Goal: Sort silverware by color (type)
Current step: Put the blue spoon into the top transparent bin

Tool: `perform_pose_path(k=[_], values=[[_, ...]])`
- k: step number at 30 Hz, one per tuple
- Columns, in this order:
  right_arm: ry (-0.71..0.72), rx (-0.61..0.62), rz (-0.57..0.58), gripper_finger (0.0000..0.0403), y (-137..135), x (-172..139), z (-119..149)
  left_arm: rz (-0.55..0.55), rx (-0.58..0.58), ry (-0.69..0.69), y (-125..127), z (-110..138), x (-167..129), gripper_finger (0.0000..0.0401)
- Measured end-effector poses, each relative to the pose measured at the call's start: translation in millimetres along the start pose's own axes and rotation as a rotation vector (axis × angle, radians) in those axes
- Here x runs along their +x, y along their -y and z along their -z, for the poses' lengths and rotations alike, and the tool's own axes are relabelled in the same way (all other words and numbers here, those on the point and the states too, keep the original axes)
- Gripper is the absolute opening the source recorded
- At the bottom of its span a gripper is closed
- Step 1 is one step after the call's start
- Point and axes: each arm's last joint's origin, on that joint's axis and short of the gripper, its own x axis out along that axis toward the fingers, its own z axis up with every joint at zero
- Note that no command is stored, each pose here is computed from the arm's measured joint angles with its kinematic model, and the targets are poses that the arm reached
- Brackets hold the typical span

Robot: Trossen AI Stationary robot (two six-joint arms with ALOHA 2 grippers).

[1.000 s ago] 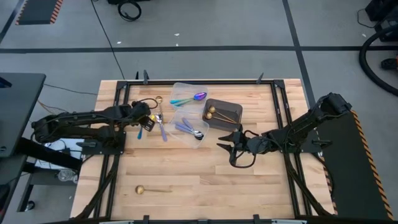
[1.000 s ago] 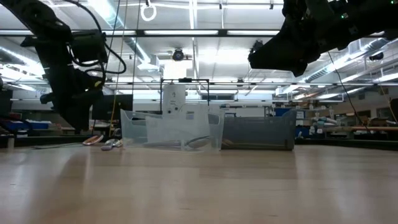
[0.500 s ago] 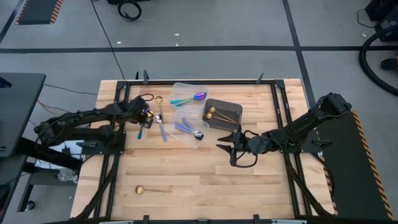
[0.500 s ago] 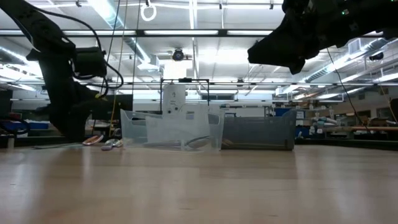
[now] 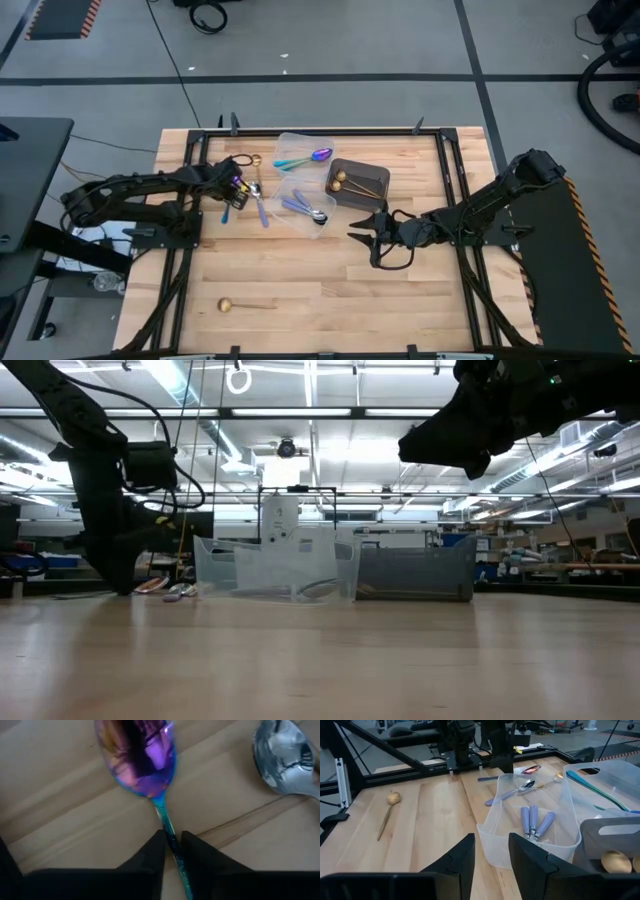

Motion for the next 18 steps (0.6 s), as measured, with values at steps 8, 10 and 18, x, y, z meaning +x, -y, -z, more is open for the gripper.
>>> perform_pose_path(k=[8,10,18], values=[[-0.001,-0.006,0.000,0.0128,0.0,0.0,0.1,-0.007,0.058,0.026,7.5,2.7,-0.9,0.0017],[-0.001,-0.006,0.000,0.0128,0.0,0.0,0.1,-0.009,0.068,0.031,9.0,3.3,-1.2,0.0017],[-0.002,-0.007,0.001,0.0128,0.1,0.0,0.3,0.067,0.096,0.080,18.7,-5.4,-14.1,0.0016]])
